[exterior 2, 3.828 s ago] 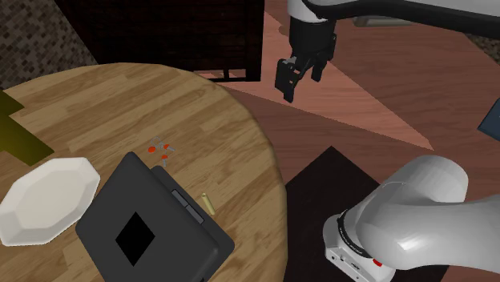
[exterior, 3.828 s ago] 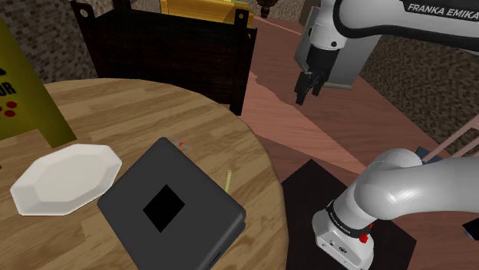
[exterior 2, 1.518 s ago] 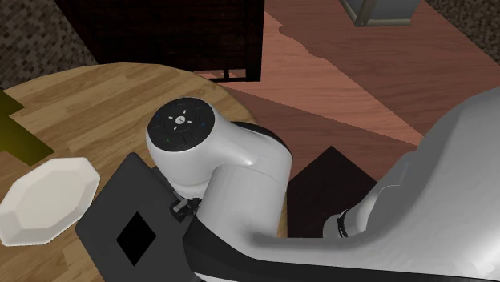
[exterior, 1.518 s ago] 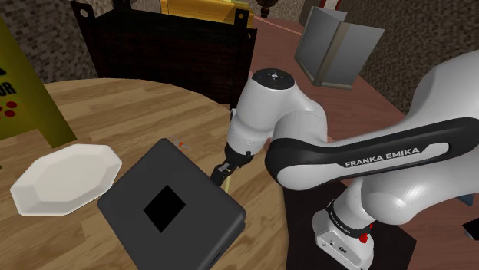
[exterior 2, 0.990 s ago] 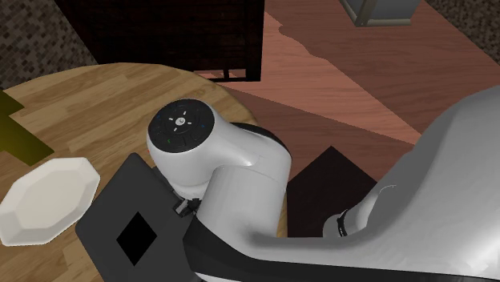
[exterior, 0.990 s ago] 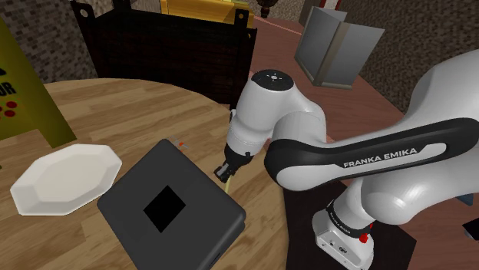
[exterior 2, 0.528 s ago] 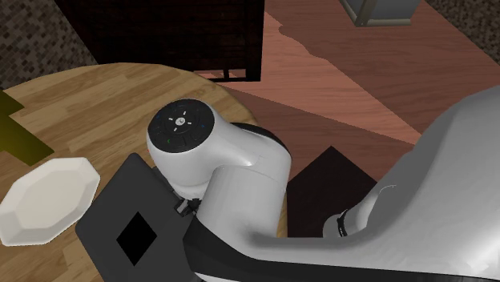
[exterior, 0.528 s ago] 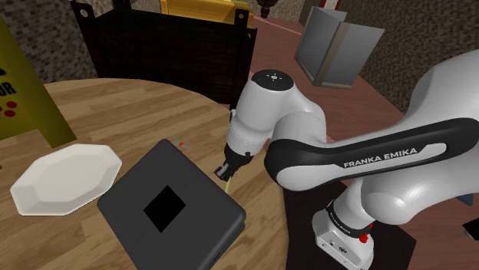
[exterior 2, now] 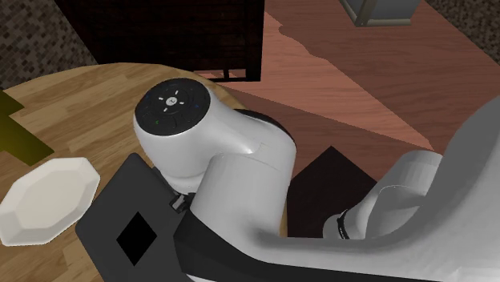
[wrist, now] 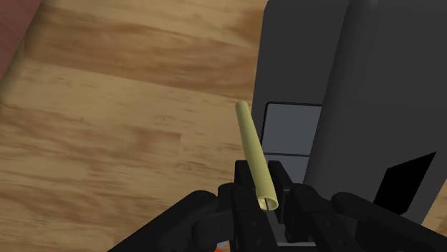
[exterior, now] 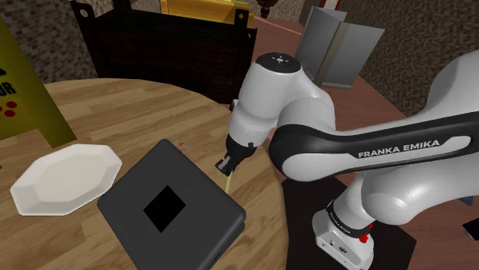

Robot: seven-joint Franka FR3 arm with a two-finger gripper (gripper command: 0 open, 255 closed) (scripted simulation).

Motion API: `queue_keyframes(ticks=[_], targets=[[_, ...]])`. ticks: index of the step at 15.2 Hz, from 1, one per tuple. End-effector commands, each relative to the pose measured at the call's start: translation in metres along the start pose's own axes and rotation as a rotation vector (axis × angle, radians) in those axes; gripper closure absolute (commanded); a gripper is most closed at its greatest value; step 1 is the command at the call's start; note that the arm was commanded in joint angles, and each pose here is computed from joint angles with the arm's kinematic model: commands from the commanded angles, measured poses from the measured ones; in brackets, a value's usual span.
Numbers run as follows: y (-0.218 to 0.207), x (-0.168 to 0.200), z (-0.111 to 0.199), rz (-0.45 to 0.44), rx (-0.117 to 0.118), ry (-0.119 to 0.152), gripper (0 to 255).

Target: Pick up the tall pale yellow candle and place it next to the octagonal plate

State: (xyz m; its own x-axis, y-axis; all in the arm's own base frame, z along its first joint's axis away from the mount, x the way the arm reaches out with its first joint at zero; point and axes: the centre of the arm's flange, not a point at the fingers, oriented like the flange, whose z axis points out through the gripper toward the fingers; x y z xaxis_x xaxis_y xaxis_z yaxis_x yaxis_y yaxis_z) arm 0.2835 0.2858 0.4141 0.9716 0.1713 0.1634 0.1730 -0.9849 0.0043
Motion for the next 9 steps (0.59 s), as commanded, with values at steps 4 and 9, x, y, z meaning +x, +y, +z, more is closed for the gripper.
queue_keyframes(ticks=[4, 9], targets=[[0.001, 0.006, -0.027, 0.0, 0.0, 0.0, 255], [0.001, 0.01, -0.053, 0.0, 0.0, 0.0, 255]])
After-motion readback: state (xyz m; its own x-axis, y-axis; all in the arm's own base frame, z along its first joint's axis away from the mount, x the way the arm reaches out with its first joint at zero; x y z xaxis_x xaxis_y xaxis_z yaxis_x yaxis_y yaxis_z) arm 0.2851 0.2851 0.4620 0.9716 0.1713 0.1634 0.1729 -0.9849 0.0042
